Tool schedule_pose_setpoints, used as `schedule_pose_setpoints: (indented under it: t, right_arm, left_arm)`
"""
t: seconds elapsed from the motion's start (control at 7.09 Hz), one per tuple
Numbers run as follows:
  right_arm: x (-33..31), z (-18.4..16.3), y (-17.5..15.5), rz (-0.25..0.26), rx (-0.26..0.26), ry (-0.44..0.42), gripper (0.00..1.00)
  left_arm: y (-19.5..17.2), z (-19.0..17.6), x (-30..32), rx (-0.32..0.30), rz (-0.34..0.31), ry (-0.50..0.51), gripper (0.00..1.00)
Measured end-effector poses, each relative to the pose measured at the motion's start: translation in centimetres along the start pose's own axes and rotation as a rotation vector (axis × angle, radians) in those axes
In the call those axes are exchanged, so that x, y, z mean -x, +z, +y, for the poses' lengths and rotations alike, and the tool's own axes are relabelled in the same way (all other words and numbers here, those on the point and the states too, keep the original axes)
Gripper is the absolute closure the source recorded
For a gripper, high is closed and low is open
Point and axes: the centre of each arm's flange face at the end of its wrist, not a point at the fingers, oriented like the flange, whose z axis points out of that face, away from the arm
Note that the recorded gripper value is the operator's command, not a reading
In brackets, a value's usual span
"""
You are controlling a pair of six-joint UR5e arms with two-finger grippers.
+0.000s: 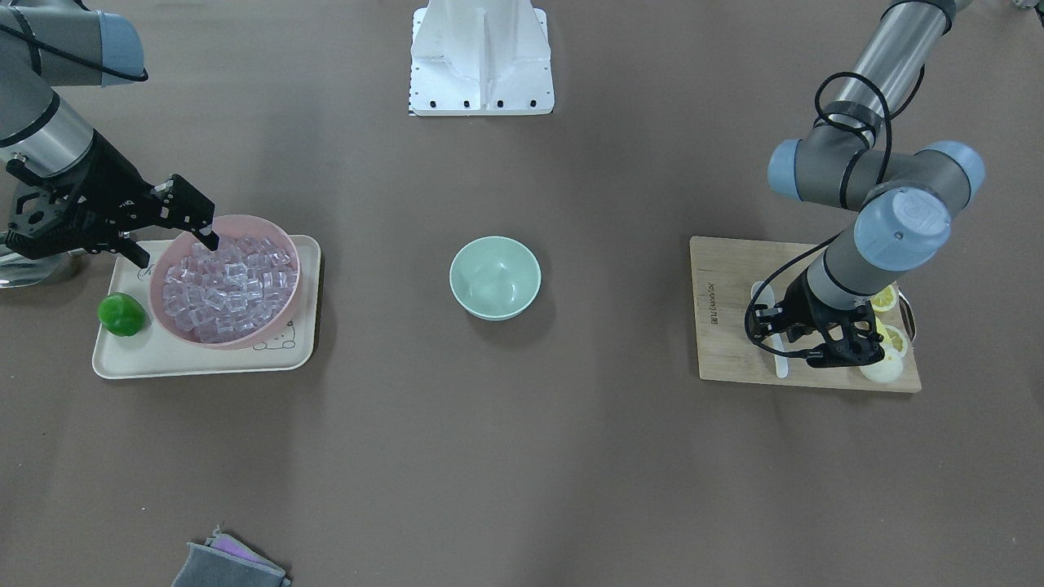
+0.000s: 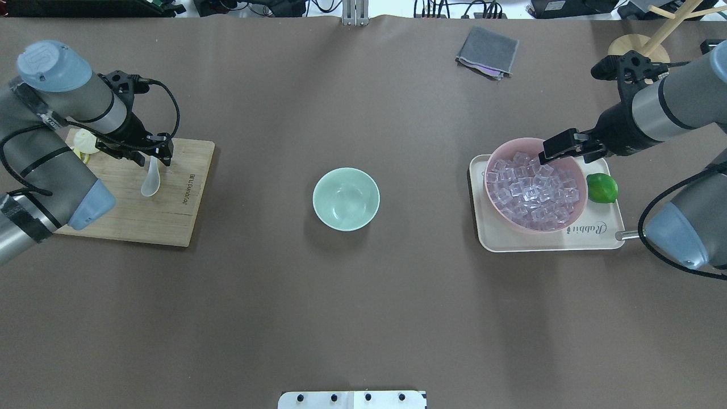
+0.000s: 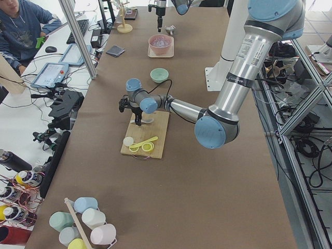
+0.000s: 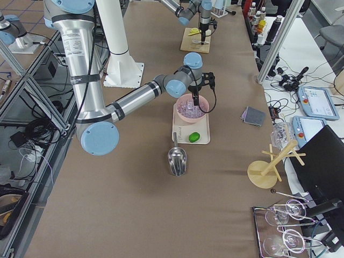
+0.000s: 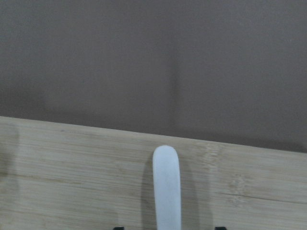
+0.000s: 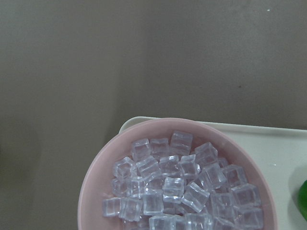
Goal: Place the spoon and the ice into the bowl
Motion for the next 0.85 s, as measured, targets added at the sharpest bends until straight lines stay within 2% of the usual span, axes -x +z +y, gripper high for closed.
schedule_pose_setpoints:
  t: [0.42, 0.85]
  right_arm:
    - [0.7, -0.1, 0.6, 0.014, -0.014, -0.01, 0.02]
    - [2.4, 1.0, 3.3, 0.065, -0.033, -0.051, 0.08]
  left_arm:
    - [-1.5, -0.1, -1.8, -0.011, 0.027, 0.014, 1.0]
    - [-6.1, -0.9, -11.1, -0.02, 0.126, -0.023, 1.0]
